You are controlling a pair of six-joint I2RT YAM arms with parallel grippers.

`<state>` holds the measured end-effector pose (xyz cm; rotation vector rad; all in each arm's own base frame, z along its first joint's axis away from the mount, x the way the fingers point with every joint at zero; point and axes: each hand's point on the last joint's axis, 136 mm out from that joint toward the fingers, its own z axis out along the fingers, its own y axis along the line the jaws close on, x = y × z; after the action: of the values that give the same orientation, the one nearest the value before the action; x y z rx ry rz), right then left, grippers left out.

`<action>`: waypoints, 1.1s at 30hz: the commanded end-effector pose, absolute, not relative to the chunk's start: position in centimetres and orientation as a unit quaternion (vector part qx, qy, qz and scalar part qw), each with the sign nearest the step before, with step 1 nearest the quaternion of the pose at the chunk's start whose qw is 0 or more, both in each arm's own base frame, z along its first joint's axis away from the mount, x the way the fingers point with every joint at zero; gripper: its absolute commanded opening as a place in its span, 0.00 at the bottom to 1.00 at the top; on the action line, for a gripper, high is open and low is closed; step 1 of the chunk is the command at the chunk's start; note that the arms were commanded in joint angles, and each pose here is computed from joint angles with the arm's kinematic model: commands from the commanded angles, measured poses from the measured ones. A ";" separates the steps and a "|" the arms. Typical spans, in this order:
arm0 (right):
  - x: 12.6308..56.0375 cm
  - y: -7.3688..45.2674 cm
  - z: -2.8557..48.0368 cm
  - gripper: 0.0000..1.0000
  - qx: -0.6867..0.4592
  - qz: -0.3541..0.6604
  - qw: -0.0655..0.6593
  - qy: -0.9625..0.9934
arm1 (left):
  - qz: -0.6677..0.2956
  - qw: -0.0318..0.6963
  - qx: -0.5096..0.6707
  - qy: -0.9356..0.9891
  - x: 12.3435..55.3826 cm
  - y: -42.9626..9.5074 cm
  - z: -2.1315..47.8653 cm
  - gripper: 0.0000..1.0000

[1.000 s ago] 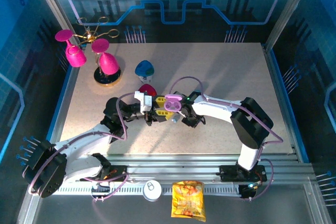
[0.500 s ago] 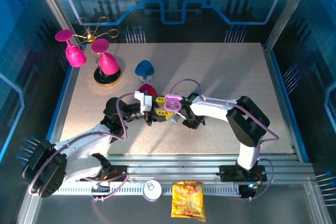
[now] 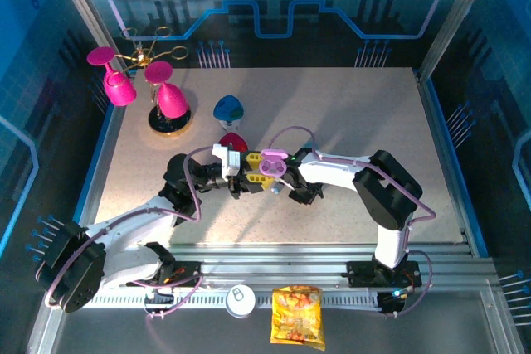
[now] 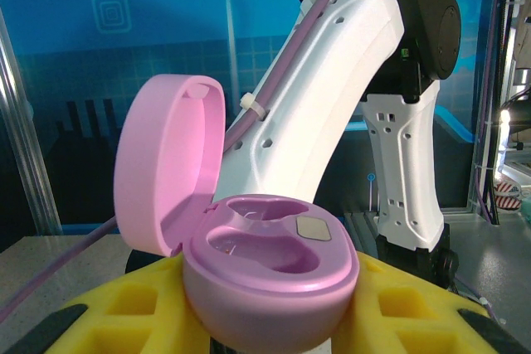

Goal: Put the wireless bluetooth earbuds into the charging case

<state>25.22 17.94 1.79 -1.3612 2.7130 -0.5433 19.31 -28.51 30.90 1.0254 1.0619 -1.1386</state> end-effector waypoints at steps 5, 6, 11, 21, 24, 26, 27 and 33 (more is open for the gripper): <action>25.5 17.7 1.1 0.15 -0.437 -0.188 0.020 0.879 | -0.486 0.608 0.452 0.436 18.7 -28.1 32.1 0.33; 25.5 17.7 1.2 0.14 -0.436 -0.188 0.021 0.880 | -0.485 0.609 0.451 0.436 18.7 -28.1 32.1 0.33; 25.5 18.1 1.9 0.12 -0.413 -0.160 0.035 0.896 | -0.484 0.608 0.451 0.439 18.7 -28.1 31.9 0.33; 25.6 18.3 5.7 0.09 -0.198 0.055 0.078 0.976 | -0.482 0.608 0.449 0.443 18.6 -27.9 31.7 0.33; 25.8 17.5 6.6 0.11 -0.142 0.093 0.089 0.981 | -0.483 0.609 0.449 0.442 18.6 -27.9 31.7 0.33; 25.9 17.2 7.3 0.12 -0.105 0.127 0.095 0.982 | -0.484 0.607 0.448 0.442 18.6 -27.9 31.7 0.33; 25.8 17.2 7.6 0.12 -0.091 0.145 0.095 0.981 | -0.485 0.607 0.448 0.442 18.6 -27.9 31.7 0.33; 25.1 17.3 8.9 0.11 -0.035 0.243 0.088 0.965 | -0.486 0.605 0.450 0.441 18.5 -28.0 31.8 0.33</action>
<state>25.75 15.89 7.71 -0.1985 2.8967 0.4876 18.97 -28.28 31.35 1.0249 1.0539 -1.1359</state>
